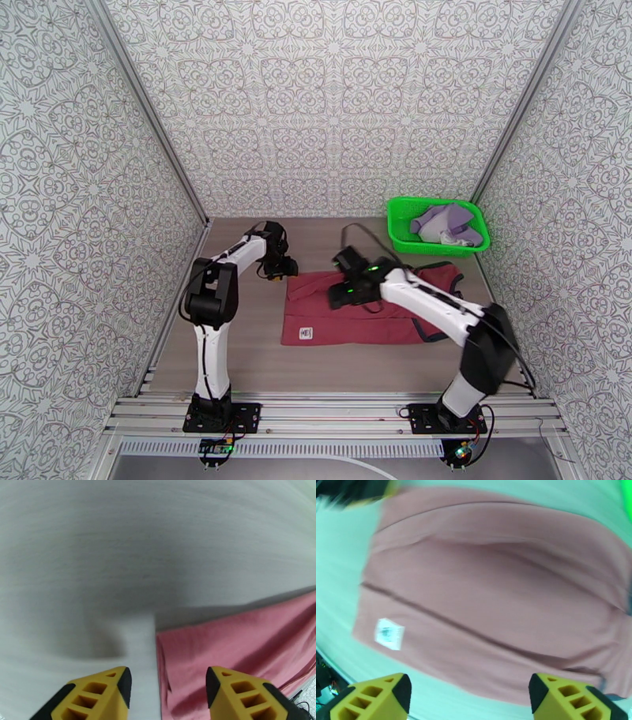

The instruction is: Fold and stack the mixed laundry pile

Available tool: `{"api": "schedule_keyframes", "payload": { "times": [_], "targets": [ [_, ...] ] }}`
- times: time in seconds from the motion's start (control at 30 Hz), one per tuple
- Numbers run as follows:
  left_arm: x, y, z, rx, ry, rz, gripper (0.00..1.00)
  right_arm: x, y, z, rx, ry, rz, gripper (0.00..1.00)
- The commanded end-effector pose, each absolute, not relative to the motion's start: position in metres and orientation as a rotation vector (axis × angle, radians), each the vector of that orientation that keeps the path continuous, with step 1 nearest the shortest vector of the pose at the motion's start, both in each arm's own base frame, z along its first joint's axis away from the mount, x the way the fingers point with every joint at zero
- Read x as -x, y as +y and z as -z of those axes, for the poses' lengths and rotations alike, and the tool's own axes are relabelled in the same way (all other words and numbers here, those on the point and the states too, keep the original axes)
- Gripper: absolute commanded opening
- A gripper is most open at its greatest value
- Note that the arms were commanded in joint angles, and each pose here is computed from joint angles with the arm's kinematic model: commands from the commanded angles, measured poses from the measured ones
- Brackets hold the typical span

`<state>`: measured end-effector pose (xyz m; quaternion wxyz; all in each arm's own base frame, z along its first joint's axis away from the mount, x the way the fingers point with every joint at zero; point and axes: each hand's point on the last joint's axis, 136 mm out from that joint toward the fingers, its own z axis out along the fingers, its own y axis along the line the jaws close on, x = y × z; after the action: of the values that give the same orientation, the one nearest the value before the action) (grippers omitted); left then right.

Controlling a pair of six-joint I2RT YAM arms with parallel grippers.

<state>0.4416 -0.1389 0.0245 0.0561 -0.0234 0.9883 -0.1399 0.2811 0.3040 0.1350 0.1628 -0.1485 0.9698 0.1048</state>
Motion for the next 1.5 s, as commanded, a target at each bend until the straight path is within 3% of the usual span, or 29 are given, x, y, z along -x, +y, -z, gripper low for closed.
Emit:
{"api": "schedule_keyframes", "payload": {
  "times": [0.0,0.13,0.23,0.37,0.6,0.83,1.0,1.13,1.27,1.47],
  "targets": [
    [-0.440,-0.157,-0.018,0.016,3.002,0.511,0.55,-0.271,0.346,-0.128,0.358,2.785,-0.318,0.84],
    [-0.429,-0.171,-0.006,-0.009,3.014,0.557,0.50,-0.252,0.391,-0.107,0.419,2.811,-0.315,0.83],
    [-0.420,-0.177,0.003,-0.023,3.024,0.576,0.39,-0.240,0.419,-0.091,0.458,2.834,-0.285,0.81],
    [-0.410,-0.180,0.012,-0.019,3.034,0.599,0.17,-0.229,0.438,-0.075,0.493,2.857,-0.194,0.79],
    [-0.399,-0.180,0.019,-0.006,3.026,0.632,0.01,-0.216,0.450,-0.042,0.568,2.942,-0.085,0.73],
    [-0.395,-0.179,0.019,-0.005,3.023,0.637,0.00,-0.214,0.455,-0.015,0.601,2.986,-0.038,0.57],
    [-0.392,-0.181,0.022,0.001,3.024,0.653,0.00,-0.213,0.453,0.004,0.642,3.009,0.023,0.29],
    [-0.387,-0.180,0.029,0.018,3.033,0.647,0.00,-0.214,0.448,0.003,0.652,2.996,0.048,0.00],
    [-0.381,-0.178,0.030,0.057,3.012,0.646,0.00,-0.215,0.453,-0.009,0.678,2.965,-0.016,0.00],
    [-0.376,-0.156,0.004,0.150,2.963,0.636,0.00,-0.205,0.492,-0.048,0.823,2.856,-0.353,0.00]
  ]
}}
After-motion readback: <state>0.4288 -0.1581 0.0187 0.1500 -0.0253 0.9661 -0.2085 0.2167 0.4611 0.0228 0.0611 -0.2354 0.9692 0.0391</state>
